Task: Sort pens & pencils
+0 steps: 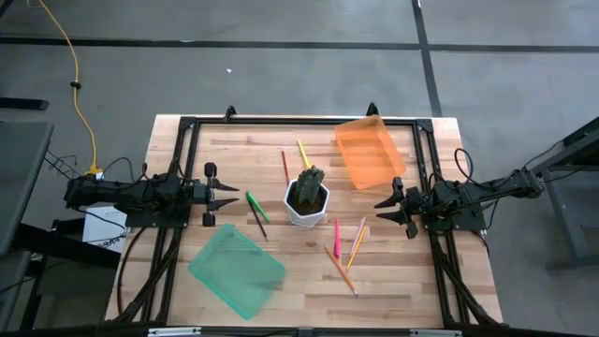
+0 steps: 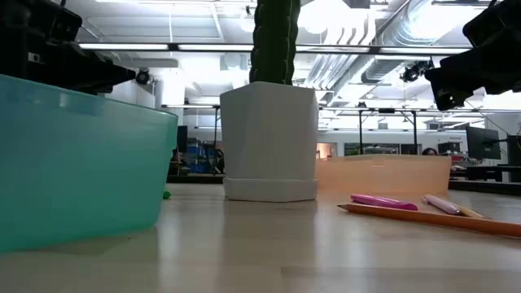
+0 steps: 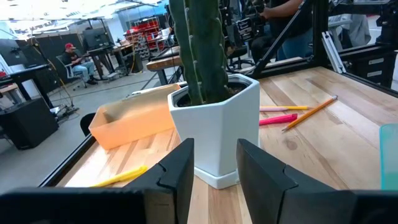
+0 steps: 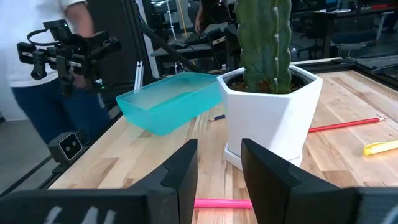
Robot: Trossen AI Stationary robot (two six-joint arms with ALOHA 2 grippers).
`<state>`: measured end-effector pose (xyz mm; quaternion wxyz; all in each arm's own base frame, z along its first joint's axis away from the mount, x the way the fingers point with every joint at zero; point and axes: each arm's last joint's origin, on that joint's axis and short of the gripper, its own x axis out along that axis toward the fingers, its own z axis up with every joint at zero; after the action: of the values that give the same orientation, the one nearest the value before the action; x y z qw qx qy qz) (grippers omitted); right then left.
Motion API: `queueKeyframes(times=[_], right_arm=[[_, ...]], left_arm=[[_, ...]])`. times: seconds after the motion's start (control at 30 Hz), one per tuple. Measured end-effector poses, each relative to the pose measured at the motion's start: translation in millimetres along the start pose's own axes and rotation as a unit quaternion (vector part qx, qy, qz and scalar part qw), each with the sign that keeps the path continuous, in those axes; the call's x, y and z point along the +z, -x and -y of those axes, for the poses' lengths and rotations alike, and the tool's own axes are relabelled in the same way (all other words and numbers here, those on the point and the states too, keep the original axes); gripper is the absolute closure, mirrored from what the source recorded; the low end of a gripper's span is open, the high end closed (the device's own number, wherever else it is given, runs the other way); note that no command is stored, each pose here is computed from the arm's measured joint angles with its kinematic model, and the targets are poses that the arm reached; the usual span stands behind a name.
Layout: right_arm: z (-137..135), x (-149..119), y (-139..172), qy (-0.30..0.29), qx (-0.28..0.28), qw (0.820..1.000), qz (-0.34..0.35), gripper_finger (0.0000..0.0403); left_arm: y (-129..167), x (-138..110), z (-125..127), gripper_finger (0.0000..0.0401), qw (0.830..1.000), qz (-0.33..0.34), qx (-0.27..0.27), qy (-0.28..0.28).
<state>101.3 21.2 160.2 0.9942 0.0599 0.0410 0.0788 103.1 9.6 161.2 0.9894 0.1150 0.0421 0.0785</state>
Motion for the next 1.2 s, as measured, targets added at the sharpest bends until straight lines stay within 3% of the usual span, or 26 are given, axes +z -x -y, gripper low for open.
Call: queueKeyframes(times=[0.67, 0.93, 1.0, 1.2], right_arm=[[0.0, 0.1, 0.0, 0.000, 0.000, 1.000, 0.000, 0.0289], [0.0, 0.0, 0.0, 0.000, 0.000, 1.000, 0.000, 0.0289], [0.0, 0.1, 0.0, 0.003, 0.000, 1.000, 0.000, 0.0289], [0.2, 0.1, 0.0, 0.134, -0.003, 0.991, 0.000, 0.0289]], left_arm=[[0.0, 1.6, -0.9, 0.0293, 1.000, 0.007, 0.010, 0.008], [0.0, 2.8, -0.3, 0.0293, 0.986, 0.015, -0.005, 0.169], [0.1, 3.2, -0.4, 0.0293, 0.975, 0.017, -0.005, 0.222], [0.2, 6.9, -1.3, 0.0293, 0.925, 0.035, -0.011, 0.378]])
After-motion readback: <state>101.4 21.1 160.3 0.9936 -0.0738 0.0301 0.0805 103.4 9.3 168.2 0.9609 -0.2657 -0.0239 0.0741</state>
